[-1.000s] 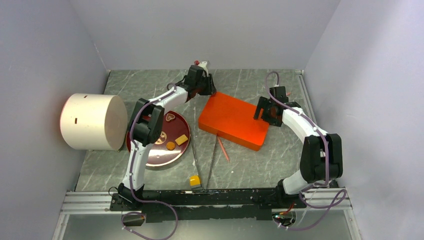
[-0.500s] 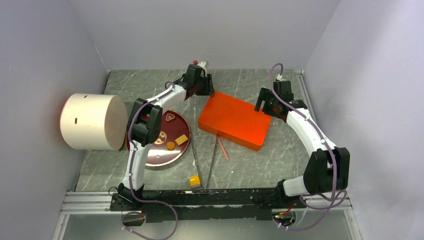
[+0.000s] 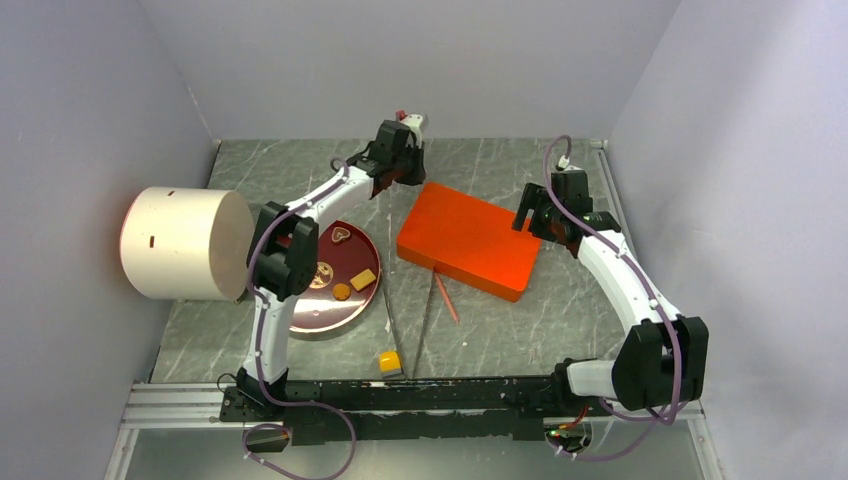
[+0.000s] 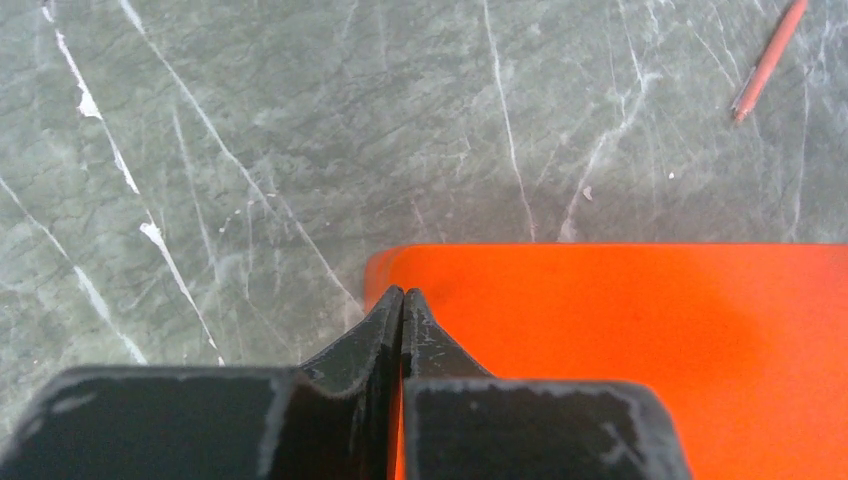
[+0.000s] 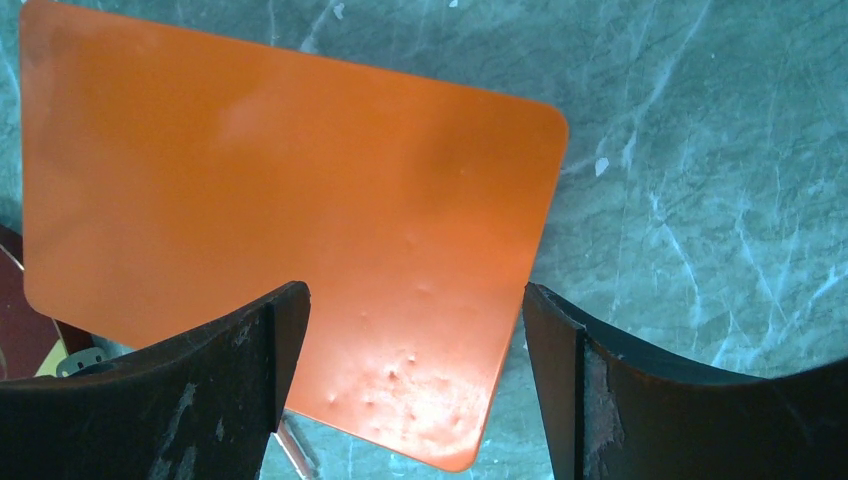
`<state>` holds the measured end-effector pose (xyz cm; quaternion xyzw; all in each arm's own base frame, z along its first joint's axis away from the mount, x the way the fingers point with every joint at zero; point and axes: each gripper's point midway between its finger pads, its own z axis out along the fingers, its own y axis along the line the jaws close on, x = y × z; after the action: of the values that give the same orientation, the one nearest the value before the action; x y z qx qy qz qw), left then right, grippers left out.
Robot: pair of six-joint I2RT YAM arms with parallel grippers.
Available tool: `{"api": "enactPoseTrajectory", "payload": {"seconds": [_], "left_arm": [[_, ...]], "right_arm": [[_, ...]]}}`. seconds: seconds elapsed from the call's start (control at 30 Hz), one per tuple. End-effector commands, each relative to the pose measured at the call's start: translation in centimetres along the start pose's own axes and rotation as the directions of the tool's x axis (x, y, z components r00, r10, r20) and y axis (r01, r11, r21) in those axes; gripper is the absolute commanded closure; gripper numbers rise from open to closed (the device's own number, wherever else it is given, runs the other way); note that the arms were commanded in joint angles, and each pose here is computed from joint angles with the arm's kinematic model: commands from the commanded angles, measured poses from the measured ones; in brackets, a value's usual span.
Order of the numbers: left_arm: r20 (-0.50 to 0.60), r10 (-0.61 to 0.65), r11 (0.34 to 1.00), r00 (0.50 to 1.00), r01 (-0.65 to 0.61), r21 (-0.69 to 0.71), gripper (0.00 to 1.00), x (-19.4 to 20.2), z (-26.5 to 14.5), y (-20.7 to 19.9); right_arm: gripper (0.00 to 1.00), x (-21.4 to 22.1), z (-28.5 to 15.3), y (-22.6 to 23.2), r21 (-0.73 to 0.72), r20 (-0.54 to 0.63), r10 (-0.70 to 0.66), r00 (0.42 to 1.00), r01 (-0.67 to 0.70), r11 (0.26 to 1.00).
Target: Pack the cookies
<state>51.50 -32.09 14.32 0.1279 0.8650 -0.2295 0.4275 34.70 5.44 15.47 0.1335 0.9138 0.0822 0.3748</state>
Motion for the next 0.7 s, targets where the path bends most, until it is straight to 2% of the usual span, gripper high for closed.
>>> {"api": "enactPoseTrajectory", "payload": {"seconds": [0.0,0.37,0.53,0.67], "left_arm": [[0.084,0.106,0.994,0.991,-0.107,0.003,0.95,-3.5,-1.5,-2.5],[0.081,0.173,0.985,0.982,-0.171,-0.032,0.95,-3.5,-0.9,-3.7],[0.027,0.165,0.986,0.986,-0.164,-0.038,0.95,-1.2,0.2,-3.1],[-0.042,0.159,0.982,0.986,-0.162,-0.095,0.95,1.7,1.7,-1.3]], "right_arm": [[0.17,-0.5,-0.8,-0.1,0.001,0.037,-0.008,0.999,0.008,1.0],[0.17,-0.5,-1.0,-0.3,0.006,0.04,-0.014,0.999,0.013,1.0],[0.17,-0.4,-0.8,-0.3,0.007,0.037,-0.014,0.999,0.014,1.0],[0.17,-0.4,-0.7,-0.3,0.009,0.034,-0.016,0.999,0.016,1.0]]}}
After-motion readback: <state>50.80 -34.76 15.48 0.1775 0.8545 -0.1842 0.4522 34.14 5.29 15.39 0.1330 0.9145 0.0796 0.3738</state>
